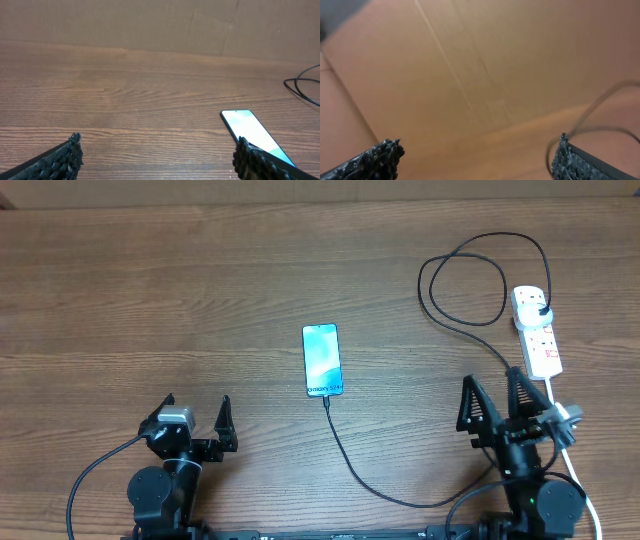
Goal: Plug charger to phone and switch on socket
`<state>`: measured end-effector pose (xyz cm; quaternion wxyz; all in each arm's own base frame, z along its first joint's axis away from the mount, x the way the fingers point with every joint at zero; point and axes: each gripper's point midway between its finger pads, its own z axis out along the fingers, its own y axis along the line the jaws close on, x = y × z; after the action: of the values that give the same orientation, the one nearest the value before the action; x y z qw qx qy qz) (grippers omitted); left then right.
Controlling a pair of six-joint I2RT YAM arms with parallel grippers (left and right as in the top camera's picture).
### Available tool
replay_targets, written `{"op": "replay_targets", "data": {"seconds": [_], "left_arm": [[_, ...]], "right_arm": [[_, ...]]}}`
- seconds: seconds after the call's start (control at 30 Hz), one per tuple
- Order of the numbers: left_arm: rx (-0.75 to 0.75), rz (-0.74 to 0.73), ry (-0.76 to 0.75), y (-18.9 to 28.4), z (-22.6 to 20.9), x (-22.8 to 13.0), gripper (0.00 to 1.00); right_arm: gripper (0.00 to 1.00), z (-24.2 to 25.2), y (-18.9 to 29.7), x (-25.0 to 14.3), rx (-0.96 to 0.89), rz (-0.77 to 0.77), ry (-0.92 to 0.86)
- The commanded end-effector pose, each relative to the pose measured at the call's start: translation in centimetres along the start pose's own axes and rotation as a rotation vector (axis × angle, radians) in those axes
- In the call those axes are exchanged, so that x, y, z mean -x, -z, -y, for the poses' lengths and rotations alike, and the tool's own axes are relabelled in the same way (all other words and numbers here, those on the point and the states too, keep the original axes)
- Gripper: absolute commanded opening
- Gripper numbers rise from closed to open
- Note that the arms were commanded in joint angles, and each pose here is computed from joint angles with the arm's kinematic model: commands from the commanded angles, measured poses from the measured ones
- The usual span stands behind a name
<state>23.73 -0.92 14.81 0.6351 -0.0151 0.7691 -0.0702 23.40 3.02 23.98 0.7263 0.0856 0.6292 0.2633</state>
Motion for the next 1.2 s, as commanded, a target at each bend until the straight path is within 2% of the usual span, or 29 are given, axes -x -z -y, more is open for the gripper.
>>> {"op": "replay_targets", "data": {"seconds": [0.0,0.2,0.87,1.17], "left_arm": [[0.014,0.001,-0.014,0.0,-0.3,0.0,1.00],[0.014,0.001,-0.014,0.0,-0.3,0.0,1.00],[0.014,0.001,-0.014,0.0,-0.3,0.0,1.00],[0.014,0.001,-0.014,0.0,-0.3,0.0,0.99]], "right_arm": [[1.00,1.6,0.0,-1.3,-0.049,-0.004,-0.006],[1.00,4.1,0.5,-5.6,-0.145,-0.160,-0.056],[1.00,4.1,0.5,-5.2,-0.148,-0.145,-0.051],[1.00,5.7,0.7,-4.6,-0.242,-0.104,-0.019]]}}
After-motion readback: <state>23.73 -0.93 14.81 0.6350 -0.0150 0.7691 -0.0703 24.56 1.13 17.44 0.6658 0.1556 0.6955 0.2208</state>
